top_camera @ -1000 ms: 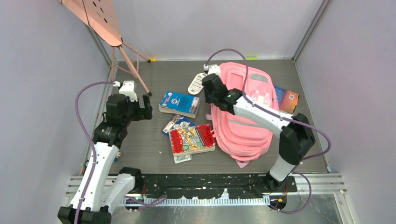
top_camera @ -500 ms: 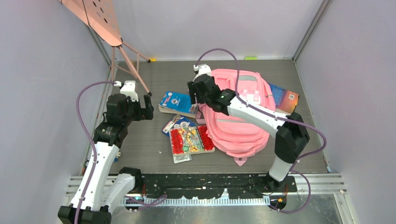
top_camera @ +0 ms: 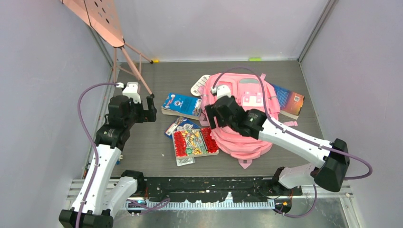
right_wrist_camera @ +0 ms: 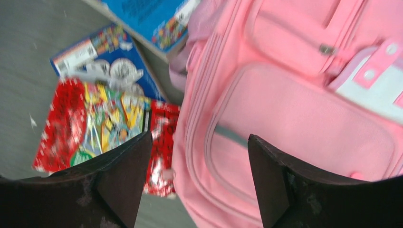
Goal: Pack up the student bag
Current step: Unzip the student bag at the center of the board.
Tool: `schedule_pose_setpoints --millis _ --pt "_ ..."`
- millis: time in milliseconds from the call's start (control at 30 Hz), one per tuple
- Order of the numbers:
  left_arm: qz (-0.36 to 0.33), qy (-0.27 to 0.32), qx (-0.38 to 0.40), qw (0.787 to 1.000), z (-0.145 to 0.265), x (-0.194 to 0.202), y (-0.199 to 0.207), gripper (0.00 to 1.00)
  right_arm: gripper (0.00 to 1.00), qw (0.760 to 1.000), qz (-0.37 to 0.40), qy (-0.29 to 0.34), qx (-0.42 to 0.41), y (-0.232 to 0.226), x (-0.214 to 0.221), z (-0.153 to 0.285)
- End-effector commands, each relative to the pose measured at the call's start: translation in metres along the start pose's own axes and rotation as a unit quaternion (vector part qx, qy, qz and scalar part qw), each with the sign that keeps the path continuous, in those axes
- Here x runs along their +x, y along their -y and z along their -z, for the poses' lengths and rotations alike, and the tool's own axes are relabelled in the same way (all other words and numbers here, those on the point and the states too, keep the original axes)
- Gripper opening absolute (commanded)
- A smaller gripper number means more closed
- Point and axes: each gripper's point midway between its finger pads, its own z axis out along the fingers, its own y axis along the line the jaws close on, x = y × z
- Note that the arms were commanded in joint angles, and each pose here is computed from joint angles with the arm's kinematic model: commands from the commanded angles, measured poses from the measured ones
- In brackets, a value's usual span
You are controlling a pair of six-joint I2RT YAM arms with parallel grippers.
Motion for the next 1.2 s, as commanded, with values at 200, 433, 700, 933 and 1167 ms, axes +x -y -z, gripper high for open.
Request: schedule_pose_setpoints --millis 200,433,700,933,1167 --pt "-0.010 0.031 0.003 0.999 0.003 -0.014 0.001 1.00 0.78 0.996 0.067 -0.057 -0.019 -0.028 0.091 0.032" --pt "-0.009 0.024 0.009 1.000 0.001 -0.011 0.004 1.00 0.77 0.987 0.144 -0.051 0.042 -0.033 0.108 0.019" --pt "-0.009 0.022 0.010 1.000 -0.001 -0.010 0.004 1.00 0.73 0.962 0.223 -0.058 0.147 -0.012 0.123 -0.011" --pt "-0.034 0.014 0.109 0.993 -0.004 -0.007 0.042 1.00 0.14 0.934 0.259 -0.006 0.247 0.010 0.084 -0.002" --pt "-0.056 -0.003 0.216 0.975 -0.001 -0.005 0.098 1.00 0.01 0.965 0.189 0.071 0.166 0.015 -0.001 0.032"
